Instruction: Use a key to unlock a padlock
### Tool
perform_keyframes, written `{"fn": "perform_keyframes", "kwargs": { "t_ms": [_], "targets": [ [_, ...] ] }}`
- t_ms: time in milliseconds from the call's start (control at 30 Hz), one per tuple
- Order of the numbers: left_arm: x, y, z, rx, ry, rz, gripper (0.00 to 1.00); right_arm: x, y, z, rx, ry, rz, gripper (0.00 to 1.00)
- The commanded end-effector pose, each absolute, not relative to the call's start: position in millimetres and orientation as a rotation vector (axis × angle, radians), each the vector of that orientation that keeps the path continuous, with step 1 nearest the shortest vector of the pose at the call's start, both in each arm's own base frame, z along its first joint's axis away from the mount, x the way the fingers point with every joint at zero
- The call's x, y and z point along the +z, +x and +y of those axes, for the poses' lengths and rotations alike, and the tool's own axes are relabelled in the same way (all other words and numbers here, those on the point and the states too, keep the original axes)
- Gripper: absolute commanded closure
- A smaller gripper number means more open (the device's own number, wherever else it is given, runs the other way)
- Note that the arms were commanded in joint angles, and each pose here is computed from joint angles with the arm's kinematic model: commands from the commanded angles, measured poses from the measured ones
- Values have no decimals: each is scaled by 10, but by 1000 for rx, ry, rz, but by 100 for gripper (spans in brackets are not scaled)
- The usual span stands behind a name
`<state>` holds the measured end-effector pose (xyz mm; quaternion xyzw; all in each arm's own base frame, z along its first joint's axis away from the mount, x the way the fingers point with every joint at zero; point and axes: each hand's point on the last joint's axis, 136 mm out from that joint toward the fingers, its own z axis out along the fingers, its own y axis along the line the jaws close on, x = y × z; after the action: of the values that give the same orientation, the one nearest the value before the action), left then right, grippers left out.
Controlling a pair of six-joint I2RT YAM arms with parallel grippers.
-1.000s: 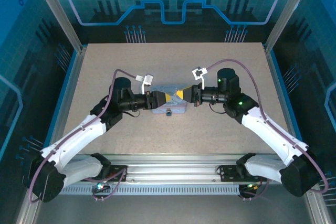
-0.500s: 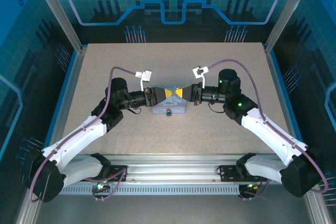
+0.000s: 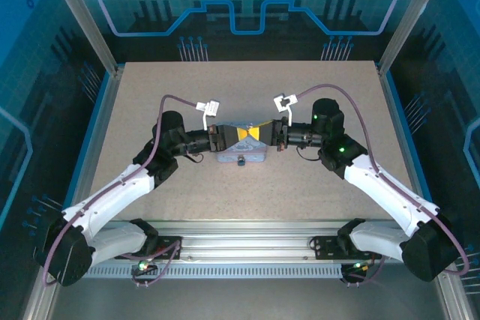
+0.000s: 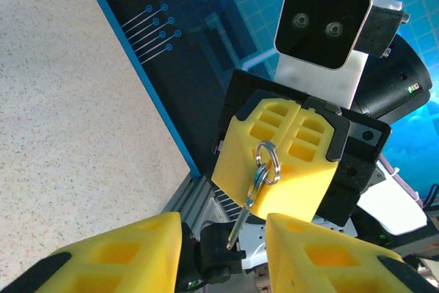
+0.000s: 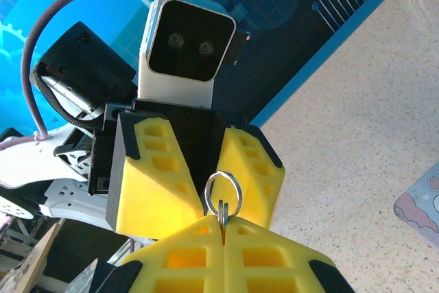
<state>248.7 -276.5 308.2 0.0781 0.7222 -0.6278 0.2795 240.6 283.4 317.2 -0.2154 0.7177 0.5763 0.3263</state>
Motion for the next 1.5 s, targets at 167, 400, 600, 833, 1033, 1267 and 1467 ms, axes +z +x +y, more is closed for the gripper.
{"fn": "perform_keyframes", "kwargs": {
  "t_ms": [167,400,600,833,1033,1267,1467],
  "targets": [
    [3191,2435,-2812,-1713,272,1887,84,3066,2334,2872,1537,-588,1892,100],
    [3209,2421,-2815,-1720,279,1879,89,3077,2326,2849,1526,-580,1886,100],
    [3215,2428,-2803,-1713,270,1877,94,3076,2350,2814,1514,-557,1886,100],
    [3235,2410,-2798,-1715,278,1872,100,3050,2365,2792,1509,-546,1893,100],
    [3169,2401,-2770,-1631,291,1965,100,2884,2456,2655,1431,-477,1965,77],
    [2912,2391,-2676,-1391,338,2259,100,2624,2526,2378,1206,-430,2095,56],
    [2887,2311,-2698,-1355,449,2387,100,2718,2443,2415,1229,-505,2064,53]
  ]
}}
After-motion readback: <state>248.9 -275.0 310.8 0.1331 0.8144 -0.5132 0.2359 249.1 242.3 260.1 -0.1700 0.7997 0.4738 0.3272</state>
